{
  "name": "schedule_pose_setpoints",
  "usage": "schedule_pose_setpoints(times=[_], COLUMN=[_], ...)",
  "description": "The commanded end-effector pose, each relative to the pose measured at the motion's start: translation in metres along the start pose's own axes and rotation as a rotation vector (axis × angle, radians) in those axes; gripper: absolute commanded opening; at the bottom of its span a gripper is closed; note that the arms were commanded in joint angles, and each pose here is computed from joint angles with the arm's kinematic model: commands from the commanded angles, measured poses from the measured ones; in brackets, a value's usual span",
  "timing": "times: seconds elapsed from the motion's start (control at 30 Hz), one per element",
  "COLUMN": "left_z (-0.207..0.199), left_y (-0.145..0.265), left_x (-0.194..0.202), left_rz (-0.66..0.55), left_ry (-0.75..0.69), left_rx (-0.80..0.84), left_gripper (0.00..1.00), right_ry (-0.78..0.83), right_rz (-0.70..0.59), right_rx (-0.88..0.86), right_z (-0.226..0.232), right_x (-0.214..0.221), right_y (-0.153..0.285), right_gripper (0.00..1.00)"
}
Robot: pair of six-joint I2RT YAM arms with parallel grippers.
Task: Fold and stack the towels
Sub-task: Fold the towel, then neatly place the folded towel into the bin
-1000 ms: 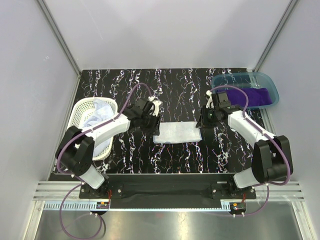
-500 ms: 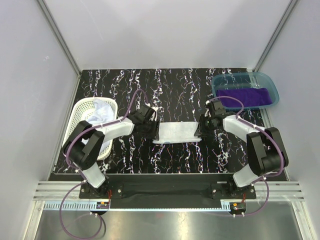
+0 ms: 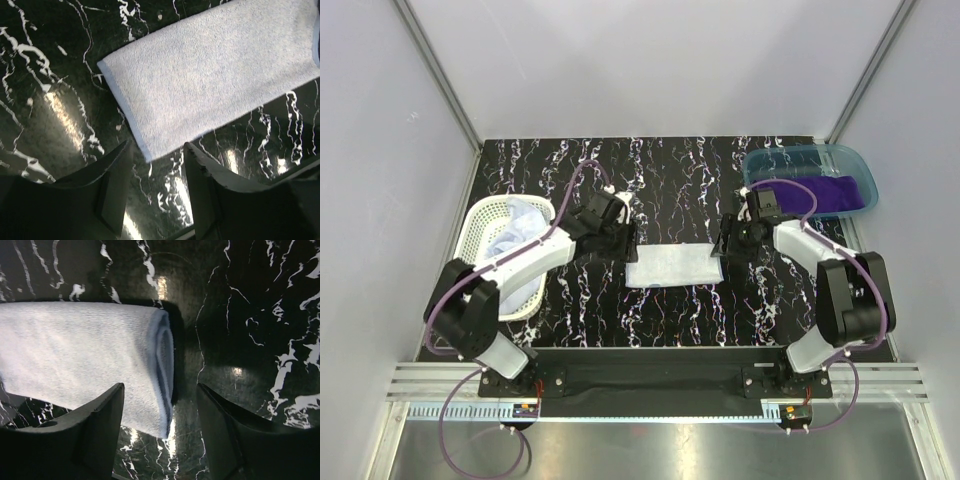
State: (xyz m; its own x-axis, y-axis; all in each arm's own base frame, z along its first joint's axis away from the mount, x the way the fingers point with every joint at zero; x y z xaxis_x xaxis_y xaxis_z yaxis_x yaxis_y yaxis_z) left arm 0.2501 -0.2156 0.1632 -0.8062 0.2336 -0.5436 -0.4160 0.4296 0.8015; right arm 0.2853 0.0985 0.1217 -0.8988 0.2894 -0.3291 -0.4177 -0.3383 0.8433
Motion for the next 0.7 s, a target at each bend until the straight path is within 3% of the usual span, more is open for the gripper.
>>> schedule_pose_setpoints(times=[0.0, 0.3, 0.67], left_z=[-0.008, -0.002, 0.011], left_y=[0.047, 0.12, 0.139], left_x=[-0.025, -0.026, -0.013], left_rz=[-0.122, -0.271, -0.307], left_ry=[-0.048, -0.19, -0.24], left_rx=[0.009, -0.047, -0.134], left_gripper=[0.51, 0.53, 0.56], right_ry=[0.042, -0.012, -0.027], right_rz=[0.058, 0.123, 0.156], right_rx=[-0.086, -0.139, -0.12], right_z=[0.002, -0.002, -0.007], right_x=[-0.005, 0.007, 0.02], right_y=[-0.014, -0.035, -0.036], right_gripper=[0.66, 0.6, 0.4])
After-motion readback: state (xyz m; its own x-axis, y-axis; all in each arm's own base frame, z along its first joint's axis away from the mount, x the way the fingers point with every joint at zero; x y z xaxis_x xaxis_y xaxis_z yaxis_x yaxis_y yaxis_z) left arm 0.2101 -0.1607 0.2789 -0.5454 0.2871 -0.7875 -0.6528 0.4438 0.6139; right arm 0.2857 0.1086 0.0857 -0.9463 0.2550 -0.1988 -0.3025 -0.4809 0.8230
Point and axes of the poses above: each gripper's point midway between its finger pads, its own y axis back along the fingers, its own z axis along the line the jaws close on, x = y × z, the point moved 8 cm from there along y, back along the fingers, and after that the axes turned 7 degrees about -y, right-handed, at the moved point
